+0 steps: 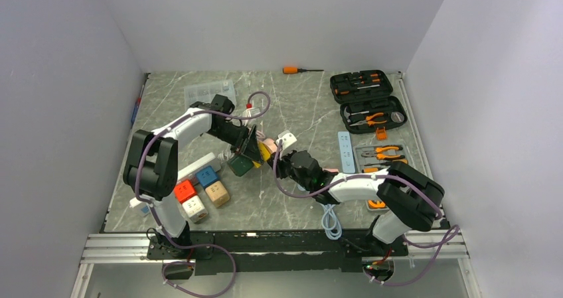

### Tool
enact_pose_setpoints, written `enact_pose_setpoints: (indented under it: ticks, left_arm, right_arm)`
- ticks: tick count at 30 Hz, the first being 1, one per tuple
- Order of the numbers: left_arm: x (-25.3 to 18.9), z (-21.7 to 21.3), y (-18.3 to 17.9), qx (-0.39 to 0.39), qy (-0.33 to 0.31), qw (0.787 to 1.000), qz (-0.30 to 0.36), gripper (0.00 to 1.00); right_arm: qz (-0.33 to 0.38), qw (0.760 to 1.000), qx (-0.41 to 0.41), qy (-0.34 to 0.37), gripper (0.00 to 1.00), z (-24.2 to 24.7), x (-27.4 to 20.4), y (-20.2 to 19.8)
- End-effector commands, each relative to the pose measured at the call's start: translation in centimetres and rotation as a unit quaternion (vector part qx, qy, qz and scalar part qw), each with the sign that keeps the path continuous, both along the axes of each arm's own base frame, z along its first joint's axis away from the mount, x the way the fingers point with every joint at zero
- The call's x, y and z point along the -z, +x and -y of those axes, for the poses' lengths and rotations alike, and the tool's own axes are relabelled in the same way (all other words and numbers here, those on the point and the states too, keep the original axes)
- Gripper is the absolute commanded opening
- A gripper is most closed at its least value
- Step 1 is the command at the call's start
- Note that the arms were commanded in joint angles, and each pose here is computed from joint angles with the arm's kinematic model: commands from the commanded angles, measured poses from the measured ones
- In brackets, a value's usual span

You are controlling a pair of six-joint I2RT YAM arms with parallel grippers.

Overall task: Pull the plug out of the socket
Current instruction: Remove the plug from the socket.

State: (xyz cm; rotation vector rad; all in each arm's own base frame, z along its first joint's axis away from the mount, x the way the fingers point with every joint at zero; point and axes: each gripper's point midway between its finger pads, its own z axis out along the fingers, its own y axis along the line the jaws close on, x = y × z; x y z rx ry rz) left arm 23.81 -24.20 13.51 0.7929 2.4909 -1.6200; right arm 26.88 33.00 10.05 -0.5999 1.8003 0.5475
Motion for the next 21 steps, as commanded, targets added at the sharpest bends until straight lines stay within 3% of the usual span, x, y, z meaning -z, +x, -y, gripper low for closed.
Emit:
enact_pose_setpoints:
  ticks: [1, 13, 21]
  left_arm:
    - [-1.7, 0.9, 1.1, -0.001, -0.031, 0.999, 0.017, 0.78]
    - [-1.7, 0.3, 1.3, 0.008, -0.005, 1.000, 0.029, 0.00]
    - [-1.6, 0.3, 0.8, 0.017, 0.007, 1.000, 0.017, 0.00]
  right_arm:
    - [0.075, 0.991, 0.000, 0.108, 0.00, -2.4, -7.9, 1.0]
    - [0.049, 0.996, 0.018, 0.068, 0.00, -1.8, -4.8, 1.5]
    - [0.034, 0.995, 0.053, 0.082, 0.00, -0.8, -5.2, 4.4]
